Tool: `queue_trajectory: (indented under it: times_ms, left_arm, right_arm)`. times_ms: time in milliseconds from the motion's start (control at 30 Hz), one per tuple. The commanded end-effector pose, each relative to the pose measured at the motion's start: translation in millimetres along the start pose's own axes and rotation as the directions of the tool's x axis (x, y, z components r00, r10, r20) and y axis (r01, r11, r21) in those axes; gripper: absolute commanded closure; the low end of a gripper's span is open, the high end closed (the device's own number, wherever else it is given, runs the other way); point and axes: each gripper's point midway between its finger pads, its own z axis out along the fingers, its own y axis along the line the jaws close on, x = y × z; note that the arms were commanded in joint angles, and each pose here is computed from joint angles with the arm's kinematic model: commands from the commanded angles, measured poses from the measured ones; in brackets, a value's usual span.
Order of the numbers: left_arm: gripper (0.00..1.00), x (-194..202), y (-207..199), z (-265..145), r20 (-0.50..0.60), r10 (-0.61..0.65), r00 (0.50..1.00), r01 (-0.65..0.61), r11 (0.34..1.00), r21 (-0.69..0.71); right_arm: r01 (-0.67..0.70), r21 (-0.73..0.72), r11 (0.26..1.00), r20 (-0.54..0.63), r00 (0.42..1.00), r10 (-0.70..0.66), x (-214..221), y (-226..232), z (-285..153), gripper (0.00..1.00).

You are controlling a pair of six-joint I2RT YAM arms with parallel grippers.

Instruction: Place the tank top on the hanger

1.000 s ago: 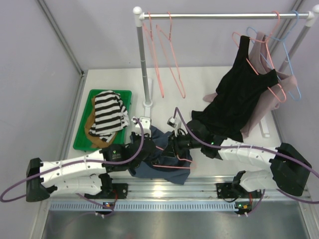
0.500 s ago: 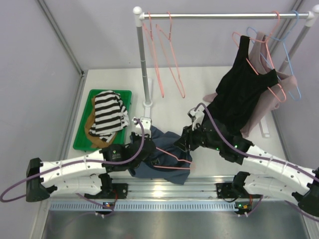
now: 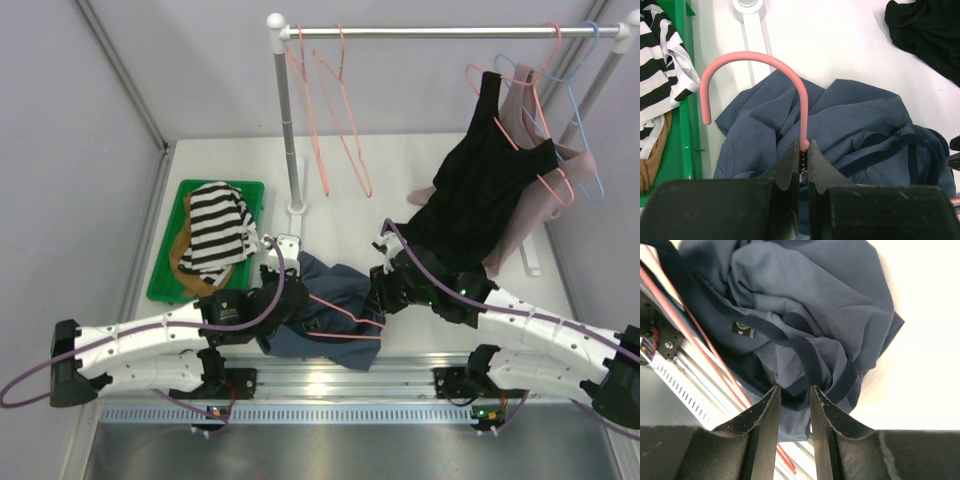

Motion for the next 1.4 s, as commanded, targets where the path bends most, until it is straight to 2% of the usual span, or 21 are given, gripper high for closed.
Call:
queue_trajectory:
  times_ms: [0, 400, 433, 467, 567, 733, 1100, 1367]
  left_arm:
    - [1.0, -22, -4, -6, 0.048, -0.033, 0.998, 0.033, 0.999, 0.008]
    - [1.0, -22, 0, -8, 0.051, -0.043, 0.998, 0.043, 0.999, 0.003]
    - [1.0, -23, 0, -8, 0.054, -0.047, 0.997, 0.047, 0.999, 0.002]
    - [1.0, -24, 1, -8, 0.057, -0.047, 0.997, 0.047, 0.999, 0.002]
    - [1.0, -27, 3, -9, 0.07, -0.061, 0.996, 0.061, 0.998, -0.006]
    - [1.0, -29, 11, -10, 0.092, -0.075, 0.993, 0.079, 0.996, -0.041]
    - [1.0, -26, 36, -10, 0.128, -0.1, 0.987, 0.12, 0.98, -0.159]
    - [1.0, -29, 34, -11, 0.133, -0.115, 0.984, 0.135, 0.98, -0.146]
  right_arm:
    - [0.026, 0.005, 1.0, -0.018, 0.999, -0.026, 3, 0, 7, 0.7]
    - [0.037, 0.062, 0.997, -0.062, 0.998, -0.033, 16, -14, 31, 0.71]
    - [0.037, 0.066, 0.997, -0.067, 0.997, -0.033, 18, -16, 32, 0.72]
    - [0.036, 0.069, 0.997, -0.072, 0.997, -0.031, 21, -17, 32, 0.8]
    - [0.025, 0.111, 0.993, -0.065, 0.998, -0.018, 25, -27, 29, 0.93]
    - [0.0, 0.138, 0.99, -0.031, 1.0, 0.004, 27, -34, 11, 1.0]
    - [-0.023, 0.087, 0.996, 0.014, 1.0, 0.022, 16, -21, -24, 1.0]
    - [-0.017, 0.077, 0.997, 0.008, 1.0, 0.016, 15, -18, -35, 1.0]
